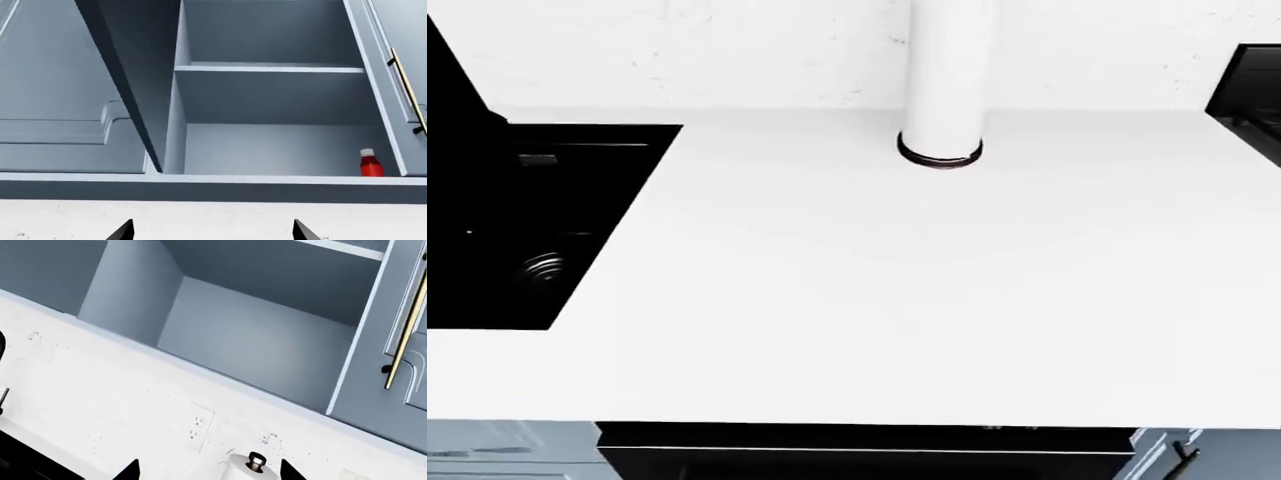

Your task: Pick and place the shaker into the drawer. Then close the cabinet.

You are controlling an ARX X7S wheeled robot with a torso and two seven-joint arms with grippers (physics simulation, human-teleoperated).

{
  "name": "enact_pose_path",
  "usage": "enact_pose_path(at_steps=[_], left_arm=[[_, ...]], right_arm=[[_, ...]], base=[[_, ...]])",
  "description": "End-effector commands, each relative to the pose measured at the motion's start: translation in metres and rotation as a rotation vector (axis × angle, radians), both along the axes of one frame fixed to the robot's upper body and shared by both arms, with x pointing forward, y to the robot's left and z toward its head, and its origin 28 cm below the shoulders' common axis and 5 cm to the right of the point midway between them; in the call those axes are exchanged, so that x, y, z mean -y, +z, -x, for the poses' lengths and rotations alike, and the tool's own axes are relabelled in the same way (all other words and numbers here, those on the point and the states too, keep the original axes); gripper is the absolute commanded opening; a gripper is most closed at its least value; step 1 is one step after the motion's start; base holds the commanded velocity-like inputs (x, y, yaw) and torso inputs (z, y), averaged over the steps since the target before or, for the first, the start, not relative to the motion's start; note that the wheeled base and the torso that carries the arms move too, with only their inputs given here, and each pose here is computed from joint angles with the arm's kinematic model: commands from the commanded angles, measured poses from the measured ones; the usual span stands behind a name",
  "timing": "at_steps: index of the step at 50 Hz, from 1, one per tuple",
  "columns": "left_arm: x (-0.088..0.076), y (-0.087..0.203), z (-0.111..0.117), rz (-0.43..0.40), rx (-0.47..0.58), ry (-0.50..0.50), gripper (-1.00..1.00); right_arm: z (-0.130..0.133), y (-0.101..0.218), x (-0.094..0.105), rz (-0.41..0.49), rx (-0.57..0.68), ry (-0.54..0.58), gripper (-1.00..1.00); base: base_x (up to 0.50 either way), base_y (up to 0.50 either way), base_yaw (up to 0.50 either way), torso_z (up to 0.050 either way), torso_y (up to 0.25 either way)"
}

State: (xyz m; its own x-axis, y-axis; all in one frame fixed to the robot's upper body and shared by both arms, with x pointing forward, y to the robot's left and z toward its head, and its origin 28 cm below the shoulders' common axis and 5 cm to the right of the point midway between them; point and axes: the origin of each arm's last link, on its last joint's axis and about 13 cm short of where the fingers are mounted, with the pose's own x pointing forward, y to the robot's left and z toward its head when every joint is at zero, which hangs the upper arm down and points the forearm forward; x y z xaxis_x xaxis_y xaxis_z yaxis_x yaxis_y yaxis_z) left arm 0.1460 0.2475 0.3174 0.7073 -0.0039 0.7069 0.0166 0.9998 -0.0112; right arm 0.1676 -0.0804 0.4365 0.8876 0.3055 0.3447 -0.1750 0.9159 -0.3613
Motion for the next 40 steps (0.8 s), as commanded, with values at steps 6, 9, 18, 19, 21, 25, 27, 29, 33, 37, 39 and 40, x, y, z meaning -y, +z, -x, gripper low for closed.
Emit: enact_pose_path(at_steps=[6,9,18,19,21,25,27,29,33,37,39,40], left_arm=[[0.001,0.001,0.0,-0.006,0.003,-0.002,1.0],[0.001,0.001,0.0,-0.006,0.003,-0.002,1.0],[0.001,0.0,0.0,-0.007,0.001,-0.002,1.0],[0.001,0.0,0.0,-0.007,0.001,-0.002,1.0],[0.001,0.0,0.0,-0.007,0.0,-0.002,1.0],[0.002,0.0,0.0,-0.004,0.004,0.005,1.0],[0.003,0.002,-0.002,0.03,0.012,0.008,1.0],[0.001,0.012,-0.003,0.123,0.06,0.031,1.0],[-0.005,0.038,-0.011,0.267,0.152,0.071,1.0],[-0.008,0.062,-0.023,0.431,0.171,-0.024,1.0],[-0.01,0.075,-0.025,0.481,0.172,-0.069,1.0],[-0.01,0.08,-0.025,0.501,0.173,-0.091,1.0]], right_arm=[[0.001,0.001,0.0,0.023,-0.001,-0.003,1.0],[0.001,0.0,-0.001,0.026,-0.005,0.001,1.0],[0.0,0.001,0.0,0.011,-0.004,0.031,1.0],[0.001,0.0,0.0,0.012,-0.004,0.035,1.0],[0.0,0.0,0.0,0.007,-0.011,0.041,1.0],[0.0,0.002,0.0,-0.002,-0.028,0.039,1.0],[0.0,0.003,0.0,-0.007,-0.035,0.037,1.0],[-0.001,0.003,-0.001,-0.011,-0.053,0.027,1.0],[0.0,0.004,-0.001,-0.013,-0.074,0.035,1.0],[0.001,0.004,0.0,-0.011,-0.08,0.053,1.0],[0.001,0.004,0.002,-0.015,-0.083,0.058,1.0],[0.001,0.004,0.002,-0.017,-0.084,0.059,1.0]], base=[[0.21,0.5,0.0,0.0,0.0],[0.29,0.47,0.0,0.0,0.0],[0.45,0.23,0.0,0.0,0.0],[0.5,0.01,0.0,0.0,0.0],[0.5,0.01,0.0,0.0,0.0],[0.25,0.0,0.0,0.0,0.003],[0.0,0.0,0.0,0.0,0.0],[0.0,0.0,0.0,0.0,0.0],[0.0,0.0,0.0,0.0,0.0],[0.0,0.0,0.0,0.0,0.0],[0.0,0.0,0.0,0.0,0.0],[0.0,0.0,0.0,0.0,0.0]])
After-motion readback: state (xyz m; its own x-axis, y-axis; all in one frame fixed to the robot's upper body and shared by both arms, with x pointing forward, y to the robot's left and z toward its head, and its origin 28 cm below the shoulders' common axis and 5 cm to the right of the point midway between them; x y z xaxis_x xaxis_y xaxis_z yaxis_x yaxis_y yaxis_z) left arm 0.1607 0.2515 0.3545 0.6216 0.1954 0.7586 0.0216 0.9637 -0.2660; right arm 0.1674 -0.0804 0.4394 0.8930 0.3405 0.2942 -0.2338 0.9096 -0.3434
